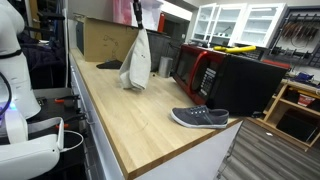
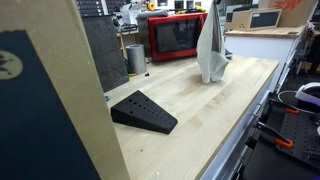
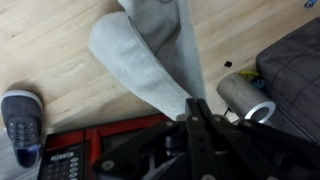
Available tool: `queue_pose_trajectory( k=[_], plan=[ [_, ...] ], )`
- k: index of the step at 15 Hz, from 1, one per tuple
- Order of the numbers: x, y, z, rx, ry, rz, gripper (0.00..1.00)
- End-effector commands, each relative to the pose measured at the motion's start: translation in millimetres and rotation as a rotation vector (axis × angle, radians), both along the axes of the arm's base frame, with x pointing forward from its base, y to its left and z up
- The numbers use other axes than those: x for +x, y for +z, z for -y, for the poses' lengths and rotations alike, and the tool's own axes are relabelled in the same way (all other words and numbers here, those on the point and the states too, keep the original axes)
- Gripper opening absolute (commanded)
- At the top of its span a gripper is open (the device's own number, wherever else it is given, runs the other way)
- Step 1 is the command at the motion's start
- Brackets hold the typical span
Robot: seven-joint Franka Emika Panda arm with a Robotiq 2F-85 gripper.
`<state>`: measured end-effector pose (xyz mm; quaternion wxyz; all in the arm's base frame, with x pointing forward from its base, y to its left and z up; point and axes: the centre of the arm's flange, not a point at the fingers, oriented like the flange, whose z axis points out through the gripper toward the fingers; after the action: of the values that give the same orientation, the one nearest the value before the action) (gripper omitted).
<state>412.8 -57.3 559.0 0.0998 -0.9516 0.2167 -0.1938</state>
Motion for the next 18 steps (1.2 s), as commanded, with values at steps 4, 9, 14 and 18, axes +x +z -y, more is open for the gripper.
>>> queue_pose_trajectory(
  k=[4,9,14,18],
  plan=[
    [5,23,-8,-0.063,0.020,0.045,0.01],
    [-14,33,-16,-0.076,0.069,0.033,0.01],
    [-42,48,-45,-0.054,0.163,-0.006,0.01],
    [-56,46,-93,0.019,0.265,-0.074,0.01]
  ],
)
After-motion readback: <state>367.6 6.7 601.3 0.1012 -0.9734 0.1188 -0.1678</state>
